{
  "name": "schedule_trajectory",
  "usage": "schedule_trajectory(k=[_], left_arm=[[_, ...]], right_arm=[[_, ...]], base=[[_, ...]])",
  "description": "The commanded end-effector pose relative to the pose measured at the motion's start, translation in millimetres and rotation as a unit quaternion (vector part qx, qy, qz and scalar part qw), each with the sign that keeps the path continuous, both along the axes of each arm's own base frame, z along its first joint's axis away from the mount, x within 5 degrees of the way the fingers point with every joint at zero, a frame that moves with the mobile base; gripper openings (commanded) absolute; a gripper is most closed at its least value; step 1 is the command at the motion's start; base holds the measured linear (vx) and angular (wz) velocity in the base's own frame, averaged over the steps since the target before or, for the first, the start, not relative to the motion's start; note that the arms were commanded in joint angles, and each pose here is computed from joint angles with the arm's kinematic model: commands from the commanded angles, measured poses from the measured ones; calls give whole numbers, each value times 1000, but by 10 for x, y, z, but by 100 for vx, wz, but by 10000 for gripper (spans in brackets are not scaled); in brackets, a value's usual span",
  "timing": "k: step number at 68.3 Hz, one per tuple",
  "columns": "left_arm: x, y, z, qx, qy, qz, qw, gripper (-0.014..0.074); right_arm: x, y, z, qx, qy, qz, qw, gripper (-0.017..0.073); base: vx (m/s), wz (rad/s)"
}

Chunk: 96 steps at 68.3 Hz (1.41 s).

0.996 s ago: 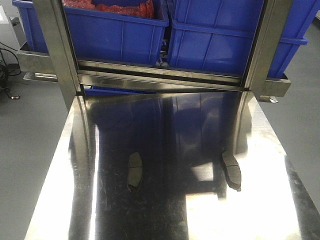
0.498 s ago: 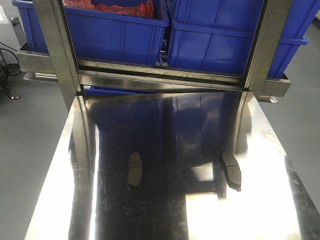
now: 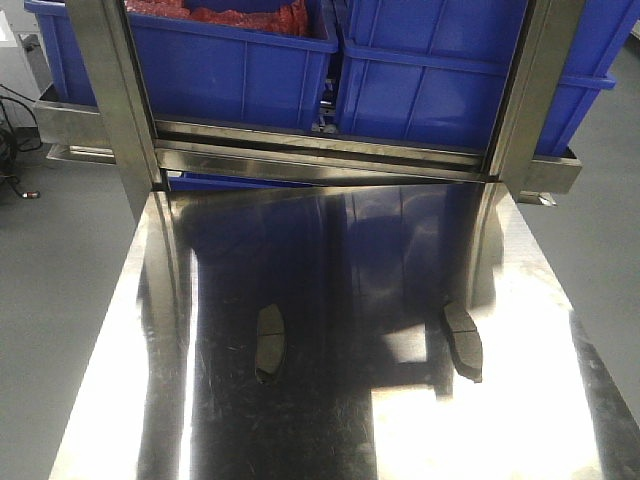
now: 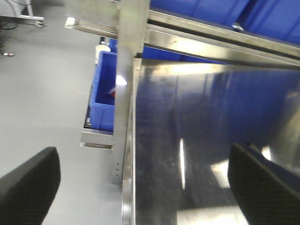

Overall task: Move and align brake pads A on conveyor
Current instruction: 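Move the left gripper toward the brake pad nearest the left arm, then lower the open left gripper around the brake pad and close it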

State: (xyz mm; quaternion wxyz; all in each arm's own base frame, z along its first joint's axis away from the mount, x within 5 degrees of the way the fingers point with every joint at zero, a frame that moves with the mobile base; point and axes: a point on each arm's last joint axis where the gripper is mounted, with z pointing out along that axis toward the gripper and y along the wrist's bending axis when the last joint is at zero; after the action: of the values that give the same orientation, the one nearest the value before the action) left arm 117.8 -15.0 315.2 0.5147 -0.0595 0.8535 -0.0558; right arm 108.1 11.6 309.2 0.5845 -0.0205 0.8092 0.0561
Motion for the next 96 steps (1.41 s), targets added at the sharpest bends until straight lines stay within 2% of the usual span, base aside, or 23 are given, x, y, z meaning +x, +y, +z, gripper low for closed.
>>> schedule_trajectory(k=[1, 12, 20, 28, 35, 40, 48, 53, 67, 96], left_arm=[[133, -114, 183, 10, -27, -51, 998, 641], [551, -370, 298, 11, 15, -117, 993, 639], [896, -629, 324, 25, 37, -163, 986, 639], [1209, -1005, 222, 43, 69, -208, 975, 638], [1434, -1309, 66, 56, 102, -228, 967, 633], [1570, -1463, -42, 49, 126, -221, 966, 631], [1792, -1637, -219, 15, 167, -188, 968, 630], [1898, -1713, -343, 11, 190, -179, 965, 629], [2121, -1870, -735, 20, 244, -170, 954, 627], [2249, -1978, -1211, 16, 292, -161, 943, 608]], right_arm=[[24, -15, 145, -3, -46, -7, 999, -10], [24, -15, 145, -3, -46, -7, 999, -10], [24, -15, 145, -3, -46, -7, 999, -10], [24, -15, 145, -3, -46, -7, 999, -10], [24, -15, 145, -3, -46, -7, 999, -10], [24, -15, 145, -3, -46, -7, 999, -10], [24, -15, 145, -3, -46, -7, 999, -10], [24, -15, 145, -3, -46, -7, 999, -10], [24, -15, 145, -3, -46, -7, 999, -10], [24, -15, 145, -3, -46, -7, 999, -10]], base=[[0, 0], [0, 0], [0, 0], [0, 0], [0, 0], [0, 0], [0, 0], [0, 0], [0, 0], [0, 0]])
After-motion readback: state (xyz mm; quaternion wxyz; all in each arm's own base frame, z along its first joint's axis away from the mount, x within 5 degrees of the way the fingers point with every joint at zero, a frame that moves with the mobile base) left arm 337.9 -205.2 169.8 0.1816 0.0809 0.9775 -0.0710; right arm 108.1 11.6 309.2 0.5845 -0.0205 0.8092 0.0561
